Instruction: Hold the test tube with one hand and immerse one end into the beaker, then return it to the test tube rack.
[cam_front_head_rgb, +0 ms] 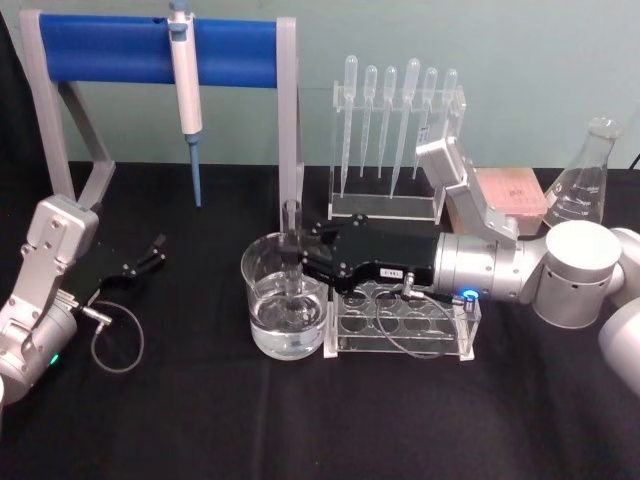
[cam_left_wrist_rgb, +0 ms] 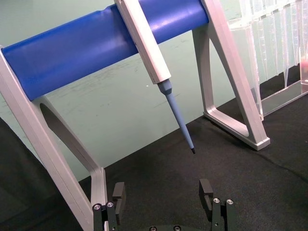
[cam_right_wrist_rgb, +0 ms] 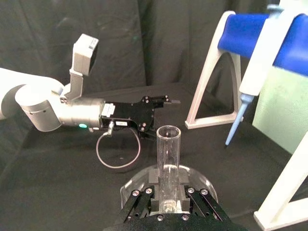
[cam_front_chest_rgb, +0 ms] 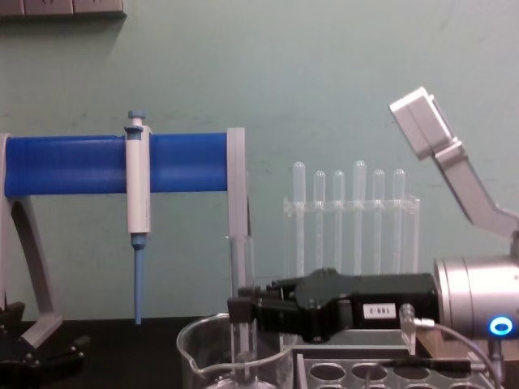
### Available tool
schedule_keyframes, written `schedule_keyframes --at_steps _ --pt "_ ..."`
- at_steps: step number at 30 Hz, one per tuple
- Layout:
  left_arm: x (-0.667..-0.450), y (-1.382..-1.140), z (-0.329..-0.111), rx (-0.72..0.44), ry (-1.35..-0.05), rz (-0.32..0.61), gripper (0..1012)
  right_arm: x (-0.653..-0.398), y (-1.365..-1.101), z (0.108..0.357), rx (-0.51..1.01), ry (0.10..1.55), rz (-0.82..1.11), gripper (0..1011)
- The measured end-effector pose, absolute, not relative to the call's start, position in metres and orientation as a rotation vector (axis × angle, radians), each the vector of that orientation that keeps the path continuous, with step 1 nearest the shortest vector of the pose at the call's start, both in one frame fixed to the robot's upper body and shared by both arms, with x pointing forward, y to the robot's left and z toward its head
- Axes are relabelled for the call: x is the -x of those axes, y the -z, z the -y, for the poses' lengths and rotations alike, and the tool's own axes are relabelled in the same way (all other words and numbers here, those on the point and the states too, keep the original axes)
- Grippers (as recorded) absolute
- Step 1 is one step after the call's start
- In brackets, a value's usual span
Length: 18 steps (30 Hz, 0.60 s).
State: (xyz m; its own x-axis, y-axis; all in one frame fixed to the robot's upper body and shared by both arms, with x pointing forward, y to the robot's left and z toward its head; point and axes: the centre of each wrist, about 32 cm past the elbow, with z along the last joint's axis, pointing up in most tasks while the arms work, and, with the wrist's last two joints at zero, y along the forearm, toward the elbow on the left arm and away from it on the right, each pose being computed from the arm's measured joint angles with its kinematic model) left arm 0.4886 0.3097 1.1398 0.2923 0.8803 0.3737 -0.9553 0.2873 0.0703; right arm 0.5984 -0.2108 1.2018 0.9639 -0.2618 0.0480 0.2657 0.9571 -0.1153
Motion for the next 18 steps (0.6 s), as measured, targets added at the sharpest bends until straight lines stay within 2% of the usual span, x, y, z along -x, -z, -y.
schedule_keyframes --at_steps 7,14,18 --pt "-0.489 -1.14 -0.31 -0.304 -1.248 0.285 1000 -0.595 -1.223 0.211 0.121 0.268 0.074 231" --pt "-0.489 -1.14 -0.31 -0.304 -1.248 0.285 1000 -0.587 -1.26 0.211 0.112 0.271 0.151 231" --pt "-0.489 -1.14 -0.31 -0.304 -1.248 0.285 1000 -0.583 -1.272 0.212 0.093 0.275 0.178 231"
